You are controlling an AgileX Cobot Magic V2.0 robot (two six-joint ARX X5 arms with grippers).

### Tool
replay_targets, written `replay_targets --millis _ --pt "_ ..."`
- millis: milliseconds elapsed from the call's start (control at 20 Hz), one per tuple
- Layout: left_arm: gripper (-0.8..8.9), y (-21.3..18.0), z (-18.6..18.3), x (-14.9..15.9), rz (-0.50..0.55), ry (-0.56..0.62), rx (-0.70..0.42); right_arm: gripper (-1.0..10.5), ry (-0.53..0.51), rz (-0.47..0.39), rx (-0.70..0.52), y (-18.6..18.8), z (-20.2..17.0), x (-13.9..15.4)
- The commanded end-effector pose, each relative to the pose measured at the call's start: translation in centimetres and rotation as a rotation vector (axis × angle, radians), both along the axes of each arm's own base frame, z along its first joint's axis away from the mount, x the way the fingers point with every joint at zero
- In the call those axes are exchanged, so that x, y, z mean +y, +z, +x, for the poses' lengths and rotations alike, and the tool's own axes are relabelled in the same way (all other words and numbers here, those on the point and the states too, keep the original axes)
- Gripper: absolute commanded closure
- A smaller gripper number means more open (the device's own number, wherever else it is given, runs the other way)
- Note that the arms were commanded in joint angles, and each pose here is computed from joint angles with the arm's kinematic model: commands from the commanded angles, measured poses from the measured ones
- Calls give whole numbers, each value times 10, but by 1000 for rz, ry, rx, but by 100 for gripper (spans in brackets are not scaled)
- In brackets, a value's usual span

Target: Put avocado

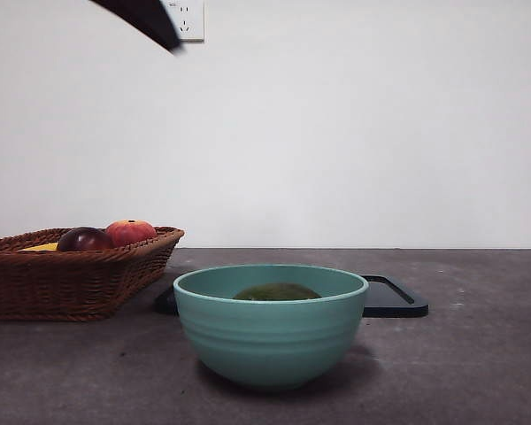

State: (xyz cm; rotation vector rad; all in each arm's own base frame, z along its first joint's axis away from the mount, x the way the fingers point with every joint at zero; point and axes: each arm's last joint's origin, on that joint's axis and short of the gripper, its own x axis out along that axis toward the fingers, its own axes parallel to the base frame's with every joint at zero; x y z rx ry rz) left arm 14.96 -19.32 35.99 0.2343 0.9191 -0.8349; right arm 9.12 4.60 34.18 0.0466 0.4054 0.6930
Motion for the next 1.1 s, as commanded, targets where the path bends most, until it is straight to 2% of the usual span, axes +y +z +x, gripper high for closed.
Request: replay_targets --millis 50,250,450,600,850,1000,1100 --pt "254 20 -16 19 -22 -3 -63 392 3 15 -16 6 -1 0" --pt "255 40 -49 61 -63 4 -94 392 -3 21 13 4 -1 0" --pt "256 45 -77 102 -72 79 -156 392 12 -11 117 -5 5 3" --pt "256 41 -100 132 -174 102 -222 392 81 -16 212 -13 15 13" --pt "256 26 -124 163 -260 116 -275 392 142 -17 391 -29 40 43" --pt "256 23 -130 171 -268 117 -278 392 170 -21 481 -43 59 68" --pt "256 22 -132 173 -256 117 -270 392 168 -61 567 -57 71 86"
